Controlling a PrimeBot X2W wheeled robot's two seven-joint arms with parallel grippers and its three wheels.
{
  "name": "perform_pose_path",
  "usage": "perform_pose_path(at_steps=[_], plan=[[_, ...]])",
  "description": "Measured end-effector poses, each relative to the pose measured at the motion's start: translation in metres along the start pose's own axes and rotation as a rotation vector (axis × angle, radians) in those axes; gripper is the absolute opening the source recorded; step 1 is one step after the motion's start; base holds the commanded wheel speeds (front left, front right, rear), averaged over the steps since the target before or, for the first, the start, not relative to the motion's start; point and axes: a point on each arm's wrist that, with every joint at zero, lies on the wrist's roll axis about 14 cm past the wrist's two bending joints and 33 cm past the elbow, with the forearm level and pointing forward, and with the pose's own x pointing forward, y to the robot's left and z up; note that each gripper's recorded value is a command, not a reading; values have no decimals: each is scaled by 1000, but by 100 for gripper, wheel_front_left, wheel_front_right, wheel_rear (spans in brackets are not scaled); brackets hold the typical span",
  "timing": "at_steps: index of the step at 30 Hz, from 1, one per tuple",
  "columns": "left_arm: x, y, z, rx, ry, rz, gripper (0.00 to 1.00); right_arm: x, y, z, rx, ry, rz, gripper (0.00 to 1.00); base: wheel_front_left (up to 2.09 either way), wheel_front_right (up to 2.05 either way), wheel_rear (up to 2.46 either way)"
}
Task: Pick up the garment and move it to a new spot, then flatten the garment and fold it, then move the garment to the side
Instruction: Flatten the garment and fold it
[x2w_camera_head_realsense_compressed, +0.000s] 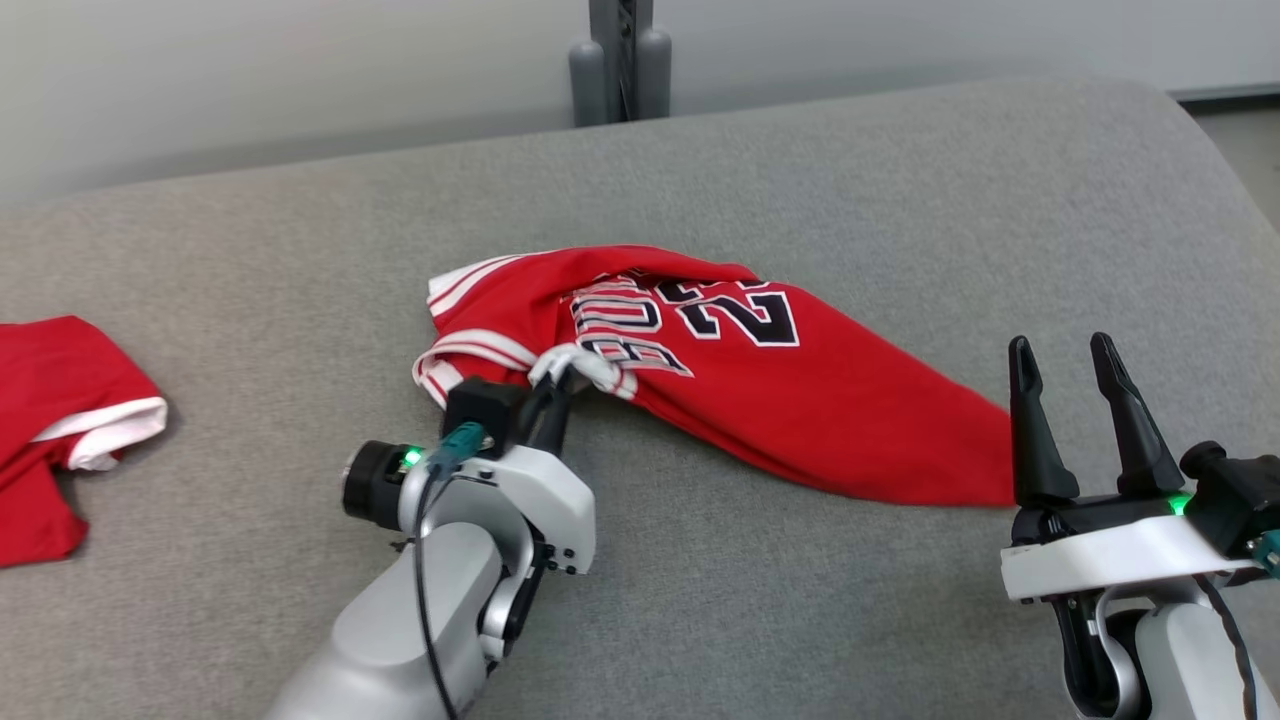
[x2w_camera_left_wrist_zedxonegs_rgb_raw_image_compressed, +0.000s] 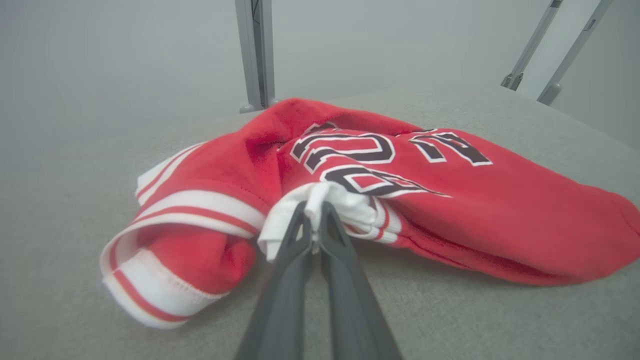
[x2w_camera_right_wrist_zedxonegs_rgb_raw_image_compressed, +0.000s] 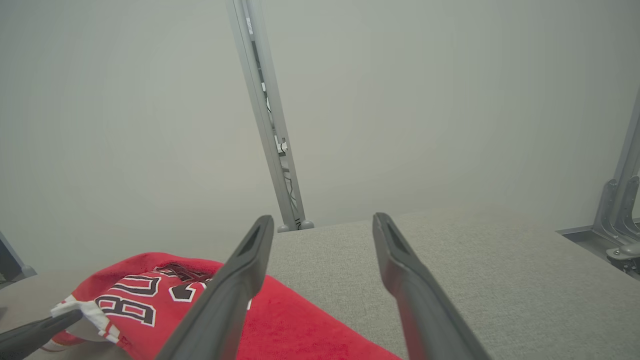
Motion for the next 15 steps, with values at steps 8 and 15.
perform_pose_path(at_steps=[8,15], plan=[[-42,30,77,88,-286,101,0,-6,17,10,18,-25,44,100,0,0,0],[-84,39,116,214,-451,154,0,-11,30,16,32,-42,76,100,0,0,0]])
